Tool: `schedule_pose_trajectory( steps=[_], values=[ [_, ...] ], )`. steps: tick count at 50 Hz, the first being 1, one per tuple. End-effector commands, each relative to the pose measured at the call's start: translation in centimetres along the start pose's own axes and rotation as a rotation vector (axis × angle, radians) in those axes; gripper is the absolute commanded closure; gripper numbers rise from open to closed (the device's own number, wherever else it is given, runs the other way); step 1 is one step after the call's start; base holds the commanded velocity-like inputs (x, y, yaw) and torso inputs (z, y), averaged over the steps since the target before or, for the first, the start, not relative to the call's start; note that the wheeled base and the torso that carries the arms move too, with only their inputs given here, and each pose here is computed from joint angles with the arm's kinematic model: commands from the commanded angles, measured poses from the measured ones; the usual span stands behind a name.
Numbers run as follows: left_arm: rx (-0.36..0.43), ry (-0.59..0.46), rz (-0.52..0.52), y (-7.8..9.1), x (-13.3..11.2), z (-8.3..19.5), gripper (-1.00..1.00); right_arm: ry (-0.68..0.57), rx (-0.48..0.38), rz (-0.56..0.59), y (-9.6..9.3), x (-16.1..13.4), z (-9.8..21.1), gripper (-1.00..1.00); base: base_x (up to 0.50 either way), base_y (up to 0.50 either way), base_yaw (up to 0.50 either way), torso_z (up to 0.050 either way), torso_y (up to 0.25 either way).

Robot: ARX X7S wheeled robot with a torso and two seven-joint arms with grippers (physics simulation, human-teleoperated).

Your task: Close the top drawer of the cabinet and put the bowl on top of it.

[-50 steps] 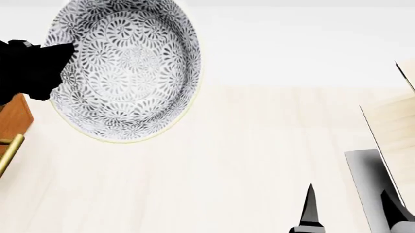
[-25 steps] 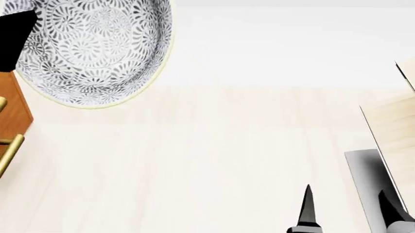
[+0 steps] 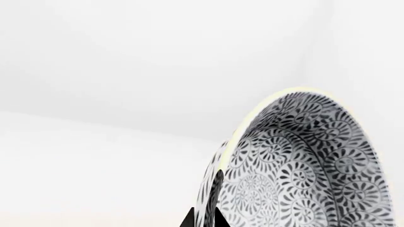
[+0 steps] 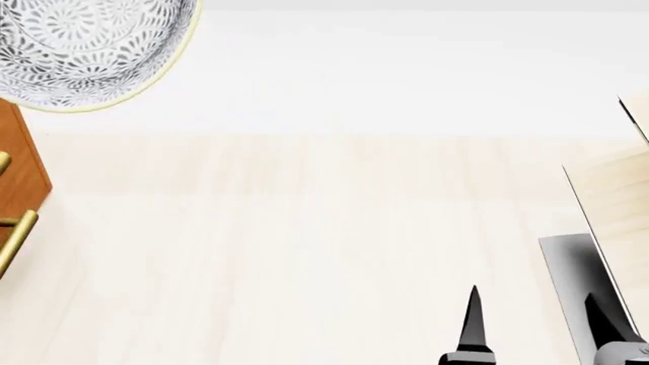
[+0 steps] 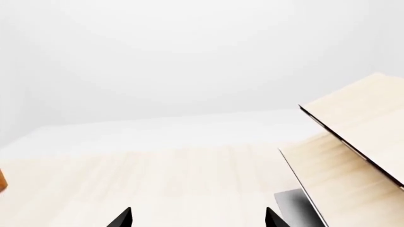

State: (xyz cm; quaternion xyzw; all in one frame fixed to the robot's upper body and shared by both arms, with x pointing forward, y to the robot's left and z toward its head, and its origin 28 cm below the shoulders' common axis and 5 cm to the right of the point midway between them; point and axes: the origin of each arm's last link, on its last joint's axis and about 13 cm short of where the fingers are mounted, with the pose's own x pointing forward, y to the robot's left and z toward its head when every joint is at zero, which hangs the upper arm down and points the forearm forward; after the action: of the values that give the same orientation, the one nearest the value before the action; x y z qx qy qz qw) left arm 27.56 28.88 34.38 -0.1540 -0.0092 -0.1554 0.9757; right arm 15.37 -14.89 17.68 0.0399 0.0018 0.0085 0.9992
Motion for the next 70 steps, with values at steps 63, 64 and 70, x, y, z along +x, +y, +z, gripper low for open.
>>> schedule_pose_trajectory(
  steps=[63,64,70],
  values=[
    [-0.129,-0.249,0.161,1.8,-3.4,6.8,1.0,-0.008,0.004,0.005,-0.2,-0.4,0.0,-1.0,0.0,0.0,0.0,0.0,0.0],
    [-0.131,-0.253,0.163,1.8,-3.5,6.9,1.0,-0.007,0.003,0.006,-0.1,-0.4,0.0,-1.0,0.0,0.0,0.0,0.0,0.0],
    [-0.133,-0.262,0.176,1.9,-3.6,7.1,1.0,-0.008,0.003,0.008,-0.1,-0.3,0.0,-1.0,0.0,0.0,0.0,0.0,0.0]
  ],
)
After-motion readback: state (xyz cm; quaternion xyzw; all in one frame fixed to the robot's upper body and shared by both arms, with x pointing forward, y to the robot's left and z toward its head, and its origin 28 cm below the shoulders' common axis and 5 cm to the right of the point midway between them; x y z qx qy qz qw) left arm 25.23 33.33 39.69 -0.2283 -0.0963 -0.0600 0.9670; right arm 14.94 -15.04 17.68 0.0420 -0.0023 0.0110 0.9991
